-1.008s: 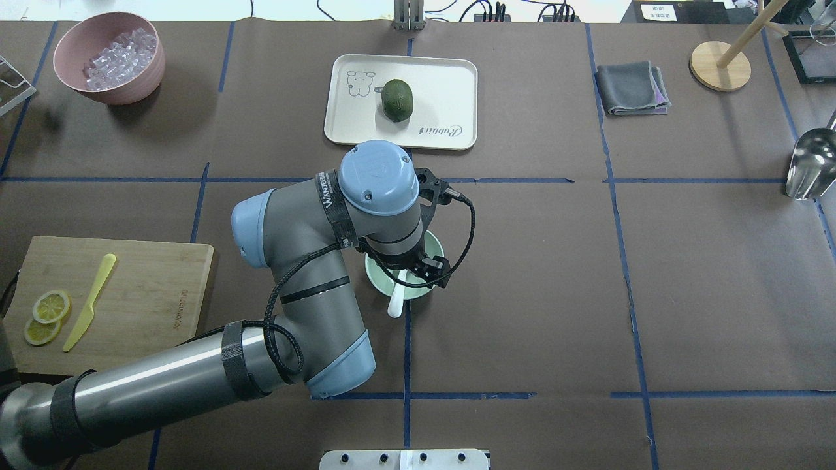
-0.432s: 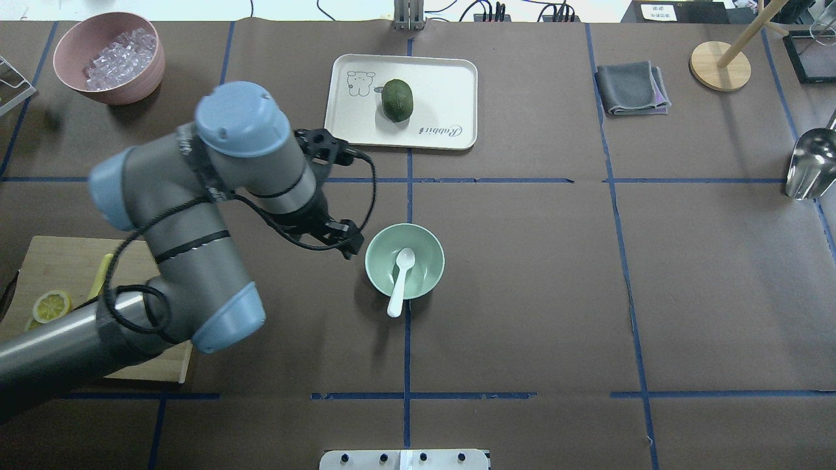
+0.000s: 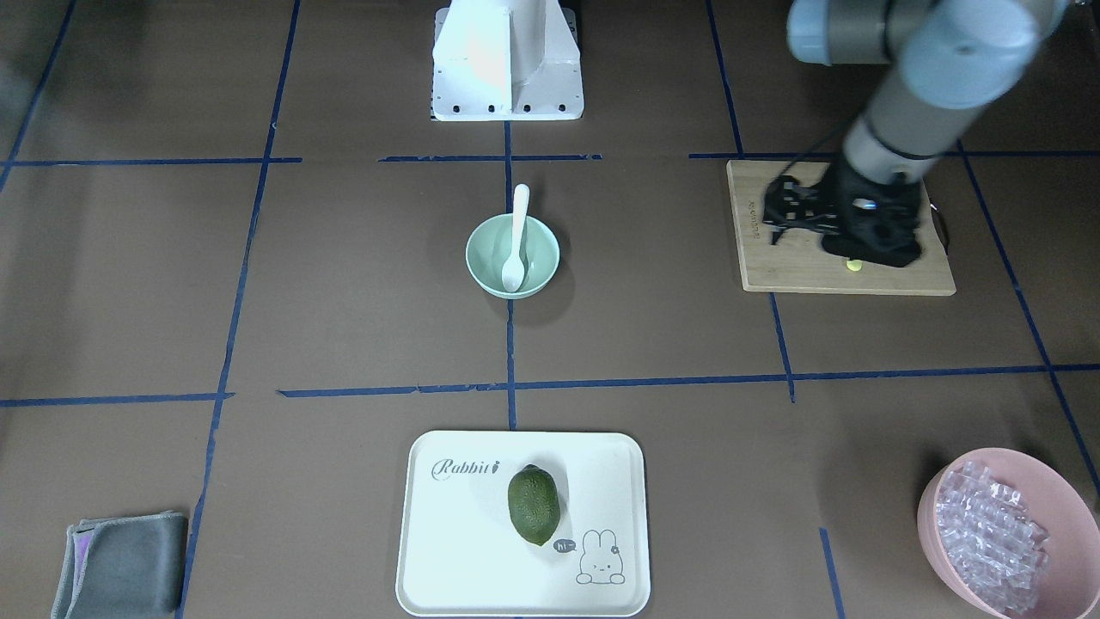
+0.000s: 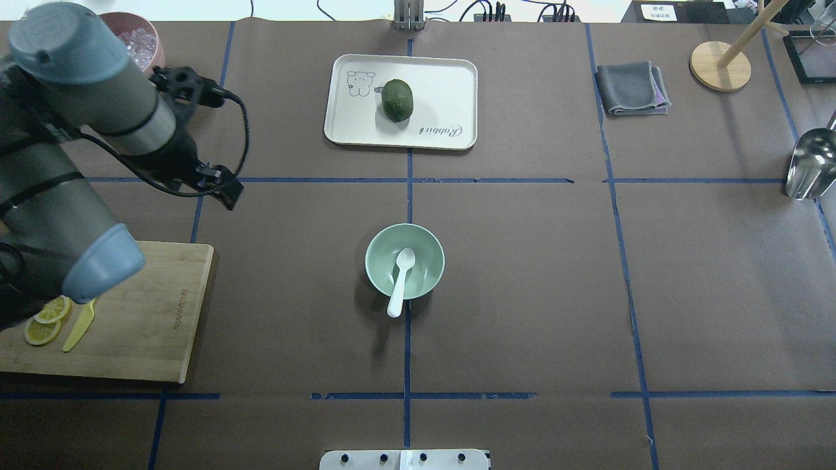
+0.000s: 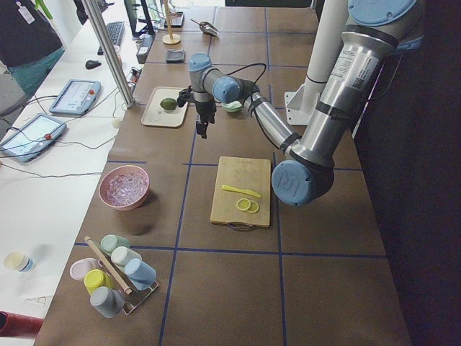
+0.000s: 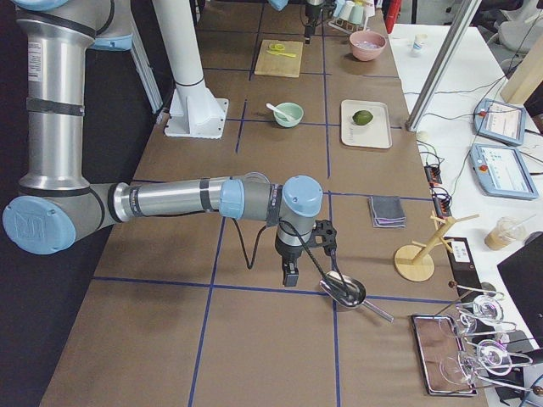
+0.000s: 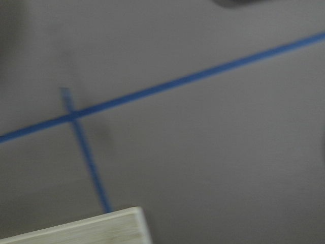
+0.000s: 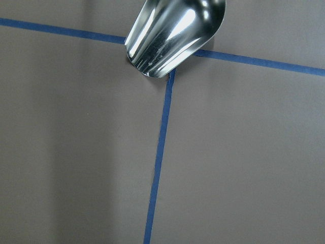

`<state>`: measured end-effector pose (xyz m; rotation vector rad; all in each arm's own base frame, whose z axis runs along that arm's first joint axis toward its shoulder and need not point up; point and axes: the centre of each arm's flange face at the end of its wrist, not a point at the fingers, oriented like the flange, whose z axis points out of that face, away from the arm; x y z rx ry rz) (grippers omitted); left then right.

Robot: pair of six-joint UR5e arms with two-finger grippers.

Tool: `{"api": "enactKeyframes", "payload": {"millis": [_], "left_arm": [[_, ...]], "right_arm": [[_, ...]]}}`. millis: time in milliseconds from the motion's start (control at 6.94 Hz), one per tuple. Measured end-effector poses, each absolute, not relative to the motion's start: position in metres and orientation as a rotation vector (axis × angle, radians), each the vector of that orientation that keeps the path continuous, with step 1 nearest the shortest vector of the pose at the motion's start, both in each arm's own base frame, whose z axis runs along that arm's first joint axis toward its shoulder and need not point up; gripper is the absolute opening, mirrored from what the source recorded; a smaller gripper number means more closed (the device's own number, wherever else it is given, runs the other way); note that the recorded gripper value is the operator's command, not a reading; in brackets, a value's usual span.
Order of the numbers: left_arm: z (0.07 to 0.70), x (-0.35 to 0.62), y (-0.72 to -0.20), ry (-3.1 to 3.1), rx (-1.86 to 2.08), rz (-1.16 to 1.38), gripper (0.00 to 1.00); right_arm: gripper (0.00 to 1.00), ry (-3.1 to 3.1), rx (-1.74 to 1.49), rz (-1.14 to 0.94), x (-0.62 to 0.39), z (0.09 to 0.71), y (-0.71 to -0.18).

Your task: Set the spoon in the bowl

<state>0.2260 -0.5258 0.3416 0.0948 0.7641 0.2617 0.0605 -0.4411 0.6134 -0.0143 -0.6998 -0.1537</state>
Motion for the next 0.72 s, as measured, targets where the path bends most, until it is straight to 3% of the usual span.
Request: {"api": "enactKeyframes", "payload": {"millis": [288,720], "left_arm": [[0.43,0.101,-0.523,0.775,0.076,0.251,1.0],[0.539,0.006,-0.465,0.768,-0.026,0.087,1.0]], "right_arm": [[1.0,-0.701,-0.014,-0.153,0.06,0.613,-0.441],[1.0,-0.712,-0.011,-0.154,0.059,0.611,-0.441]]}}
